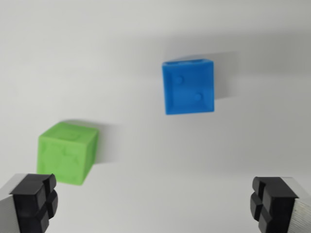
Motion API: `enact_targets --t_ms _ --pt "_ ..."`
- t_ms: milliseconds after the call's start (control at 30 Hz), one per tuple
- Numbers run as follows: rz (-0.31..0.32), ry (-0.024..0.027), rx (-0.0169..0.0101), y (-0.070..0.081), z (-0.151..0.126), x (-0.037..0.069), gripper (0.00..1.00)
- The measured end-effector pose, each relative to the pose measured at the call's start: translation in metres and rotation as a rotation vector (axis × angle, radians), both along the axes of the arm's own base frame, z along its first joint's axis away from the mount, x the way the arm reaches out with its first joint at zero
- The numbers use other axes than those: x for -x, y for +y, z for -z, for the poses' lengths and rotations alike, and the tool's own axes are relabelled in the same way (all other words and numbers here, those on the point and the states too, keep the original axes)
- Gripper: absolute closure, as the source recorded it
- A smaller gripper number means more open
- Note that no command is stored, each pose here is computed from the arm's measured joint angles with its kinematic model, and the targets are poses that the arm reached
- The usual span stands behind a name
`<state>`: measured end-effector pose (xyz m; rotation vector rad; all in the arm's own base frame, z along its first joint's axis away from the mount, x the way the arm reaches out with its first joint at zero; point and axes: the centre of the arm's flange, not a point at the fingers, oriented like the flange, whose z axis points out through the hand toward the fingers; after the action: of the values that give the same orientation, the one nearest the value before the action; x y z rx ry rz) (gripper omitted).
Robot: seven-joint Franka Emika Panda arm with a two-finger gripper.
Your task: Stack cube
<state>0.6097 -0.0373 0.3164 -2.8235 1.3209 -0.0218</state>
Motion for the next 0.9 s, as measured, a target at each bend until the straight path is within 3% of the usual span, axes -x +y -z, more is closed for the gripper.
enact_targets --t_ms 900 --pt "-0.034 0.0282 0.0135 -0.027 0.108 -0.018 0.00"
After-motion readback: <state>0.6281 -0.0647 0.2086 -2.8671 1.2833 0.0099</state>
